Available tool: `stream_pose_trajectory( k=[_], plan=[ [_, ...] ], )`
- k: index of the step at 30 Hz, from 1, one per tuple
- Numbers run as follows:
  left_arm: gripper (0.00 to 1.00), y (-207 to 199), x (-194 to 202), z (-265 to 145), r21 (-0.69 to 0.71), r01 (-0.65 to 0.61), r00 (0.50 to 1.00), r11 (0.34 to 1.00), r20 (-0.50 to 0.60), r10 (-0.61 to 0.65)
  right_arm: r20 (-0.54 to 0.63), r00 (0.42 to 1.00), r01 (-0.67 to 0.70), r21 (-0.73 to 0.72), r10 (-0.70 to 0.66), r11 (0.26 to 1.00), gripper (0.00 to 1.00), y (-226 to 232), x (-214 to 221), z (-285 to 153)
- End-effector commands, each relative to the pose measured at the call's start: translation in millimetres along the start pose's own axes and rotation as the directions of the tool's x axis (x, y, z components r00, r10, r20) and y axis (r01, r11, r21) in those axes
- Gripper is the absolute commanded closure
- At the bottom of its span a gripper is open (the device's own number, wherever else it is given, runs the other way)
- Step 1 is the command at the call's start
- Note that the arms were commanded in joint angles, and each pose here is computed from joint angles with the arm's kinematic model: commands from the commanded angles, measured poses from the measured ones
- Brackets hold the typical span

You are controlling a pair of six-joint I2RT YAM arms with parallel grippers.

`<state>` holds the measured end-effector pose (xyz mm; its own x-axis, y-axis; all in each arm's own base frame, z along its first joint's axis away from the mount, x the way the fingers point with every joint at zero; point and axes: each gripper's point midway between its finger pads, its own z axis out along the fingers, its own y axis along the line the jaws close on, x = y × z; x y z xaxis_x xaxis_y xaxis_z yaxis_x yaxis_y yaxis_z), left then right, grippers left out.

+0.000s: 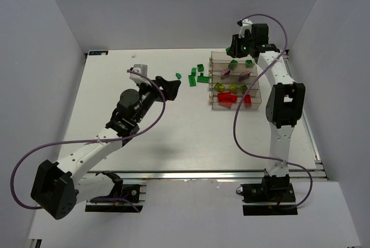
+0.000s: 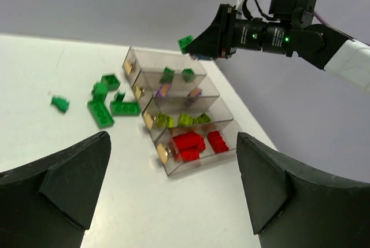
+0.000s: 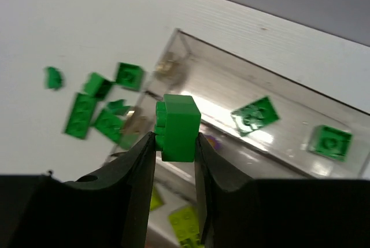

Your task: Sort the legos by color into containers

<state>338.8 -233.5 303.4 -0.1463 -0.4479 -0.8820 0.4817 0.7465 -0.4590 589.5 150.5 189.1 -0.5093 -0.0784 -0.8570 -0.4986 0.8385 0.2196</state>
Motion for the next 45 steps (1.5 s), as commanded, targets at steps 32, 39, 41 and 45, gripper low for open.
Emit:
stream_pose_trajectory(
  k=[32, 39, 41, 45],
  plan=[
    [0.02, 27, 27, -56, -0.189, 0.219, 0.967, 0.957, -0.085, -0.239, 0.03, 0.955, 0.289, 0.139, -0.296, 0.947, 0.24, -49, -7, 37],
    [0.02, 29, 26, -61, -0.203, 0.223, 0.967, 0.953, -0.078, -0.243, 0.149, 0.891, 0.453, -0.202, -0.43, 0.868, 0.6, 60, -22, 26],
    [0.02, 30, 27, -62, -0.207, 0.225, 0.966, 0.952, -0.076, -0.245, 0.1, 0.893, 0.45, -0.223, -0.439, 0.865, 0.77, 76, -8, 30],
    [0.02, 33, 29, -66, -0.215, 0.227, 0.966, 0.95, -0.076, -0.249, 0.017, 0.915, 0.395, -0.239, -0.403, 0.887, 0.66, 104, 22, 44]
  ],
)
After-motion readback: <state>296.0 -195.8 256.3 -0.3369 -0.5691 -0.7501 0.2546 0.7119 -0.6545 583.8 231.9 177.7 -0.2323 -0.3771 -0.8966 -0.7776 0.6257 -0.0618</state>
